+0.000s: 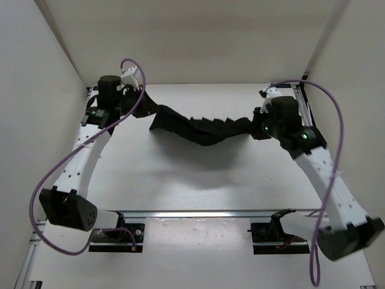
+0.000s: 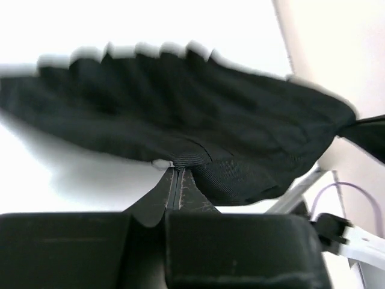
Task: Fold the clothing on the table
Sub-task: Flatten the skirt out
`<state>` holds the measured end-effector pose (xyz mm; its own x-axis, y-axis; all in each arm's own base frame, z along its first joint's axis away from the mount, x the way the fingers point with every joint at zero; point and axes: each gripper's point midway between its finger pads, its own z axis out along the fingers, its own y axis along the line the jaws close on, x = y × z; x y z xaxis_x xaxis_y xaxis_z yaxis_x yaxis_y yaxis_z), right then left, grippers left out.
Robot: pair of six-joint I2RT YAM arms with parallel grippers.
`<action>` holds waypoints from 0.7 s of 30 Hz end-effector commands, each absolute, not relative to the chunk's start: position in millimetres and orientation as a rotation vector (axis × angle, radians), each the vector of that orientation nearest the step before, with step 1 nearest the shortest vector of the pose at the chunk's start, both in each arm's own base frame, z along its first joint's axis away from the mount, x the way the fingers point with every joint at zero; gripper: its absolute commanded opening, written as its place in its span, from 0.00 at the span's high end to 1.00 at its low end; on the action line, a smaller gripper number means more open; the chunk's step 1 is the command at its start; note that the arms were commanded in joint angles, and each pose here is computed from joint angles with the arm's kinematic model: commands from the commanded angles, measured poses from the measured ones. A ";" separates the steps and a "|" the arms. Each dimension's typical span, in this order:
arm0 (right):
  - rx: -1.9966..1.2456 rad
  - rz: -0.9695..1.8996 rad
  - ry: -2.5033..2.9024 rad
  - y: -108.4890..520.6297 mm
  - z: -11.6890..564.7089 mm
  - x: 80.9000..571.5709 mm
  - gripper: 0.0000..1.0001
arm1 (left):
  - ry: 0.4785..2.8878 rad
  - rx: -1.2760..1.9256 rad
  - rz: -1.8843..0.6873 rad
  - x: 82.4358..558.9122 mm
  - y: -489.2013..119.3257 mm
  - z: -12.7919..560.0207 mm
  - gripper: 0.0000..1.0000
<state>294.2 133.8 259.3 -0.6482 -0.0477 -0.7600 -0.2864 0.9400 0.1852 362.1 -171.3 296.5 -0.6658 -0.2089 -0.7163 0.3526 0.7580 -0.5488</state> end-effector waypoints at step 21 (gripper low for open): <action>0.078 0.313 2.100 56.4 234.7 344.0 1.00 | 2.039 -0.047 -1.019 378.3 -174.1 240.8 1.00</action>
<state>329.2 71.3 223.9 -0.5893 0.1627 -0.7914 -0.1154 0.9525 0.2818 346.2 -193.4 240.0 -0.7414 -0.2725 -0.6132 0.3585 0.6116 -0.7053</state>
